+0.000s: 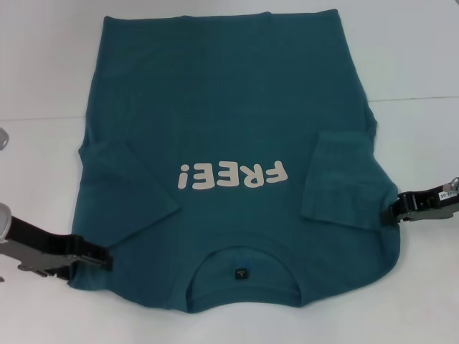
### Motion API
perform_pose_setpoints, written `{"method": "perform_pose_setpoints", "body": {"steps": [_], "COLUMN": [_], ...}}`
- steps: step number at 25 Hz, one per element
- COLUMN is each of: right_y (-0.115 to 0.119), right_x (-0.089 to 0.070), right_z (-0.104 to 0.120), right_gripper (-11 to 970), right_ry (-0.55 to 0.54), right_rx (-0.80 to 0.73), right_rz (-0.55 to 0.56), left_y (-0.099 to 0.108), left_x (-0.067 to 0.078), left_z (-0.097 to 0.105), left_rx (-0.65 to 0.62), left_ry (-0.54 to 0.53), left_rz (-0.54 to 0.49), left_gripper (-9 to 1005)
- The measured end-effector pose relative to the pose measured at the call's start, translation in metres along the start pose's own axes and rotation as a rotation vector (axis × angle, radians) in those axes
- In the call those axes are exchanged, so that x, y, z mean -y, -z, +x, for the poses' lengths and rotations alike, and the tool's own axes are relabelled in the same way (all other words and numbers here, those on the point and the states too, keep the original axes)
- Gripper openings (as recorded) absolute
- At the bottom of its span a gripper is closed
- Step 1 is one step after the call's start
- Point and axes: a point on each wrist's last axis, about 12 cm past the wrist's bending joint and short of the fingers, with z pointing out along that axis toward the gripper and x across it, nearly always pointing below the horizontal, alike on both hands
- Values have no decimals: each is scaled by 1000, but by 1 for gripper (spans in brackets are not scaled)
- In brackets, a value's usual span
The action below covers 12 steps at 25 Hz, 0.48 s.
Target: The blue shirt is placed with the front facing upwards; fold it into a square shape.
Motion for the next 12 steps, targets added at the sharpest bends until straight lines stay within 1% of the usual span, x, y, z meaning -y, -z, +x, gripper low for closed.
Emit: {"method": "perform_pose_setpoints", "body": {"steps": [4,12], "right_y": [0,0], "right_x": [1,1], "right_z": [1,1], "right_gripper": [37,36], "right_ry": [4,5], "right_rx": [1,8], "right_rz": [1,-6], "left_y": [-2,-1], "left_x": [4,7], "left_z": [-1,-4], "left_rx": [-3,10], "left_ry": [-7,-17], "left_rz": [7,13], "left_gripper": [869,869]}}
